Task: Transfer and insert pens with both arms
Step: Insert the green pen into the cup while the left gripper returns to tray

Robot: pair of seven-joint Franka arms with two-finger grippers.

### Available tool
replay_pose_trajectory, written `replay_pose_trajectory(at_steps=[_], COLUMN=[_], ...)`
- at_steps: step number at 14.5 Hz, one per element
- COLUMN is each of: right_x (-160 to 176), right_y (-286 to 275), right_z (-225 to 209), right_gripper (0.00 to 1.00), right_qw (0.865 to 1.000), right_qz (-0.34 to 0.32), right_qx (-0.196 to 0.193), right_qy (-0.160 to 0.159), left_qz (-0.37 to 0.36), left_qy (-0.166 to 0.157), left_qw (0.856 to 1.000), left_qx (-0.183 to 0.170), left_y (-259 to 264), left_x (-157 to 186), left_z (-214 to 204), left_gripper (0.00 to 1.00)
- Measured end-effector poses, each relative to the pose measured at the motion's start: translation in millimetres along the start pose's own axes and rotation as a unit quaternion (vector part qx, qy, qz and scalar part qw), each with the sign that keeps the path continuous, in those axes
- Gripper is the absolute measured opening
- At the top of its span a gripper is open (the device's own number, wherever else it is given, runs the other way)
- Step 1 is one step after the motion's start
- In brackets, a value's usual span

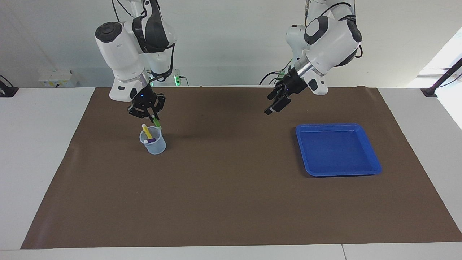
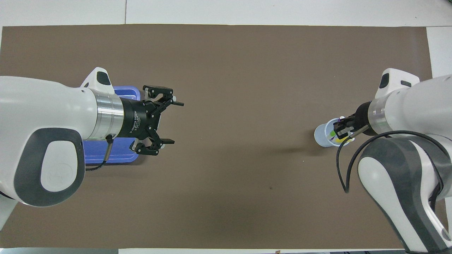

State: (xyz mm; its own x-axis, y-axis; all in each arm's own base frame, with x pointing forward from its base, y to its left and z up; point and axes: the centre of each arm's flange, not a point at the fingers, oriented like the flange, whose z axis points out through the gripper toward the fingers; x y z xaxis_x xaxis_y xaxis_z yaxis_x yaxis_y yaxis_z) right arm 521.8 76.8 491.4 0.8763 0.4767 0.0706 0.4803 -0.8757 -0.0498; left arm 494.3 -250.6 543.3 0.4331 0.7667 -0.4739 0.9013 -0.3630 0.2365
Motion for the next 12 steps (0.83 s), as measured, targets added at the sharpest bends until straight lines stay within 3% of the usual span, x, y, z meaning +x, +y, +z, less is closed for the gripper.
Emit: replay_pose_trajectory(at_steps=[5,7,10,12], right_x=[-10.7,-11.9,-13.1,-12.6], right_y=[11.9,11.8,12.0,12.9], right_z=[26.9,33.1,38.9,43.6], right_gripper=[0.18,0.18,0.18,0.18], right_qw=[1.000,1.000,1.000,1.000], right_qz=[-0.009,-0.010,-0.009,-0.010], right_qx=[-0.007,-0.010,-0.012,-0.016], right_qy=[0.007,0.011,0.014,0.021], left_qz=[0.091,0.134,0.225,0.289], left_qy=[0.023,0.053,0.097,0.101], left_qw=[0.994,0.986,0.959,0.936], left_qx=[0.052,0.081,0.140,0.173], left_y=[-8.3,-12.5,-8.4,-0.5], left_x=[29.3,55.3,70.2,79.3], left_z=[-17.1,-35.0,-62.0,-83.1], left_gripper=[1.00,1.00,1.00,1.00])
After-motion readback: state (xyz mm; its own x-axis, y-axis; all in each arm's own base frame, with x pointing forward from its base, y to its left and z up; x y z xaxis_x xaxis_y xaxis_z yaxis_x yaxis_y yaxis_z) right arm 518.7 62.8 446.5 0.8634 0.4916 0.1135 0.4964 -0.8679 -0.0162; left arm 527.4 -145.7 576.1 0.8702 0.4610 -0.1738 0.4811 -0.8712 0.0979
